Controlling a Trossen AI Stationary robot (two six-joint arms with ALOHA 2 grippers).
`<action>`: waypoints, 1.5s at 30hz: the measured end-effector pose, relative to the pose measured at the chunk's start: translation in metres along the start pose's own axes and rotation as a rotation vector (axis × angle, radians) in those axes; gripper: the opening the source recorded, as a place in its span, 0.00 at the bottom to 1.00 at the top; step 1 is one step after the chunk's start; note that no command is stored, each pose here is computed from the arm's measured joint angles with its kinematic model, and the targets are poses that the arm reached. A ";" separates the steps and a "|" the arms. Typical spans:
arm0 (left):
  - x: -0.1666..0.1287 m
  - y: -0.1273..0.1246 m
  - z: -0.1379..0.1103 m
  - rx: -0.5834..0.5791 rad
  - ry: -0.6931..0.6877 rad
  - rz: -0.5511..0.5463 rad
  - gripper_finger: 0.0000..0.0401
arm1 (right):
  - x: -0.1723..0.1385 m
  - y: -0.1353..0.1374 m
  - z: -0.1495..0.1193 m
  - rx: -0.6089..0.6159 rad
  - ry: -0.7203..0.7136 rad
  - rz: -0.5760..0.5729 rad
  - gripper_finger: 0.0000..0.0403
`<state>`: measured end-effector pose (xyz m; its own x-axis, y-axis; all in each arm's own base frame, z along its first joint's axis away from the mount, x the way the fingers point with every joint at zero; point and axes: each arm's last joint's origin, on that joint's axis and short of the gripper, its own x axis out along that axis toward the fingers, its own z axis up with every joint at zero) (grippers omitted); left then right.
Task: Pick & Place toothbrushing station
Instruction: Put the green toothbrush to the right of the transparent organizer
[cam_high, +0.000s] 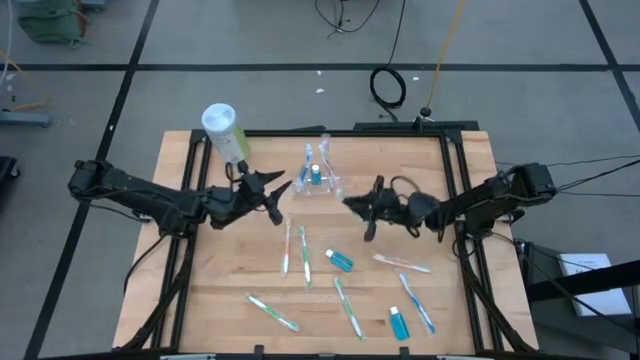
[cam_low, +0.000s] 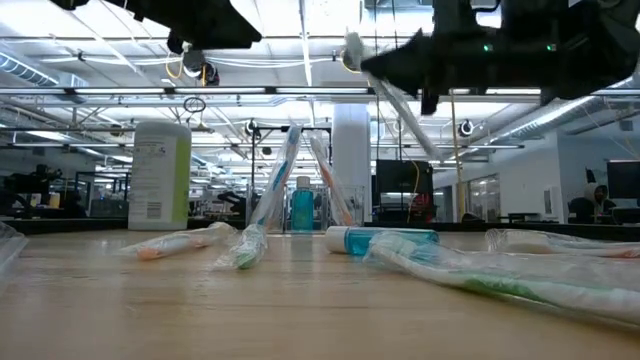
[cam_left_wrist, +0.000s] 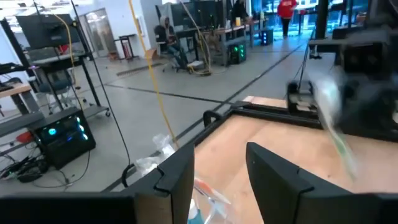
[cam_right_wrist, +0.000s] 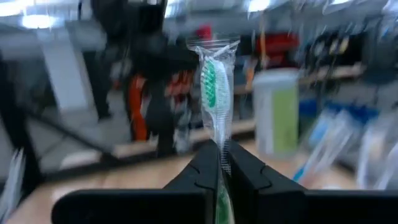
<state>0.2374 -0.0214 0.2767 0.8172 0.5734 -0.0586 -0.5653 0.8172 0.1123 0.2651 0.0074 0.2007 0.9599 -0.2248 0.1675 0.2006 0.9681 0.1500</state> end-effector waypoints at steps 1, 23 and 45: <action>0.000 0.000 0.000 0.003 0.003 -0.002 0.38 | 0.002 -0.003 0.004 -0.005 -0.035 -0.011 0.02; -0.001 -0.002 -0.002 -0.043 0.013 -0.013 0.38 | 0.095 -0.105 -0.012 -0.125 -0.063 -0.355 0.01; -0.003 -0.004 -0.013 -0.044 0.104 -0.024 0.38 | 0.075 -0.088 -0.054 -0.067 -0.016 -0.525 0.01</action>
<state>0.2356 -0.0252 0.2634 0.8156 0.5550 -0.1639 -0.5522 0.8311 0.0662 0.3302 -0.0891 0.1470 0.7237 -0.6826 0.1013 0.6663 0.7294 0.1551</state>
